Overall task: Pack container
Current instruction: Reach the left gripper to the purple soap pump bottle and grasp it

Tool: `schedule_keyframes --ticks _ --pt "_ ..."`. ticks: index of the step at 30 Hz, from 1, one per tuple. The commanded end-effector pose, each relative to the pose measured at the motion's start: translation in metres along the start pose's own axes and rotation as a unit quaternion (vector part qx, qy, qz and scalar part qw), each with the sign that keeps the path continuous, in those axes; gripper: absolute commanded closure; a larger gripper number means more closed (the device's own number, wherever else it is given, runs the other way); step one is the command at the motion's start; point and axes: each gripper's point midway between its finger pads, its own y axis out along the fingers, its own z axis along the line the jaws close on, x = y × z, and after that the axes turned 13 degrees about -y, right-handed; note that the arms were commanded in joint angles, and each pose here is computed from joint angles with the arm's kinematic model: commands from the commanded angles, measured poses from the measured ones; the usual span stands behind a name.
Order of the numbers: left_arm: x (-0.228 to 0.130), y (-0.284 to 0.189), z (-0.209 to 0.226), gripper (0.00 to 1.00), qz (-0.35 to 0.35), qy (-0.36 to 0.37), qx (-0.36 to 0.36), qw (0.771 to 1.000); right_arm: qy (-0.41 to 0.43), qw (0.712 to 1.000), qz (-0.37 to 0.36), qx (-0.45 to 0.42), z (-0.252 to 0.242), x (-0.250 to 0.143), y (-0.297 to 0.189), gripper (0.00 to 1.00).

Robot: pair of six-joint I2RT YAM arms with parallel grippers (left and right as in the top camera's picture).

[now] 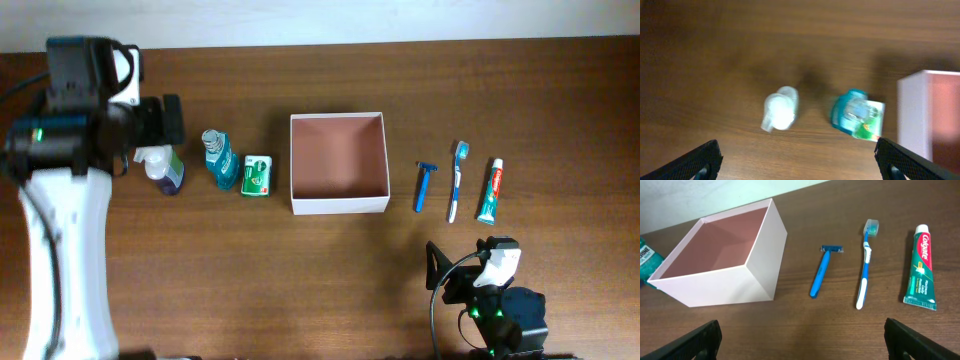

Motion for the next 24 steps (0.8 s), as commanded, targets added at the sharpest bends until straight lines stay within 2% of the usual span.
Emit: schedule_keyframes --ticks 1,4,9,13,24 --pt "0.001 0.046 0.034 0.00 0.045 -0.035 0.038 0.998 -0.001 1.000 -0.001 -0.006 -0.003 -0.001 0.000 0.01" --pt "-0.010 0.081 0.049 0.01 0.090 -0.047 0.052 0.993 -0.001 1.000 0.000 -0.006 -0.003 -0.001 0.000 0.01" --pt "-0.017 0.106 0.055 0.01 0.117 -0.030 0.055 0.991 -0.002 1.000 -0.001 -0.006 -0.002 -0.001 0.000 0.01" --pt "-0.026 0.131 0.045 0.01 0.145 -0.004 0.023 0.989 -0.001 1.000 -0.001 -0.006 -0.003 -0.001 0.000 0.01" --pt "-0.039 0.172 0.045 0.02 0.176 0.021 0.018 0.984 -0.001 1.000 -0.001 -0.006 -0.003 -0.001 0.000 0.01"
